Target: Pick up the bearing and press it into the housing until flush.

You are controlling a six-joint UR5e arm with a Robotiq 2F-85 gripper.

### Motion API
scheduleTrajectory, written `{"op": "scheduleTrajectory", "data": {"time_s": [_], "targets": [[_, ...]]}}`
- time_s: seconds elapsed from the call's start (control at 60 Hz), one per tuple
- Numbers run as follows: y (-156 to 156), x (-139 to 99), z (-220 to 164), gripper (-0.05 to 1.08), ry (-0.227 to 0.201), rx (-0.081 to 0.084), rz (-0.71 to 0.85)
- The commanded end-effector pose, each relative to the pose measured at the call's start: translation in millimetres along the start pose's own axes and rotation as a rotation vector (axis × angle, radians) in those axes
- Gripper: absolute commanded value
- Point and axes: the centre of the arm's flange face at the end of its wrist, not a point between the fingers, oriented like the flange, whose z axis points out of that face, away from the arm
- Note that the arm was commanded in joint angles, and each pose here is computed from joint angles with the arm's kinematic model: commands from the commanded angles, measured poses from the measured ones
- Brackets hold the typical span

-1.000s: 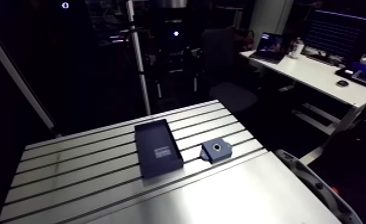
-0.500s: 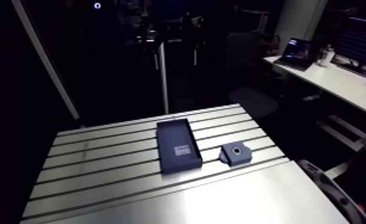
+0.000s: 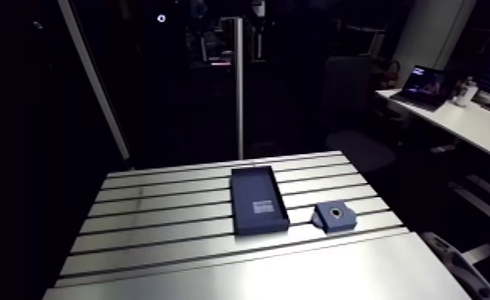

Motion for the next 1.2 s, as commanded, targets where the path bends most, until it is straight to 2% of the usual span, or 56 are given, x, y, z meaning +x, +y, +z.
{"op": "scheduleTrajectory", "data": {"time_s": [0.017, 0.167, 0.267, 0.967, 1.2], "targets": [[-26.8, -30.2, -38.0, 0.01, -0.008, 0.007, -0.023], [-25.9, -40.5, -28.2, 0.01, -0.036, 0.007, -0.021], [-26.0, -49.5, -19.6, 0.01, -0.05, 0.002, -0.025], [-24.2, -47.5, -23.3, 0.01, -0.033, 0.002, -0.027], [-25.0, -45.5, -17.2, 0.01, -0.043, 0.005, -0.027]]}}
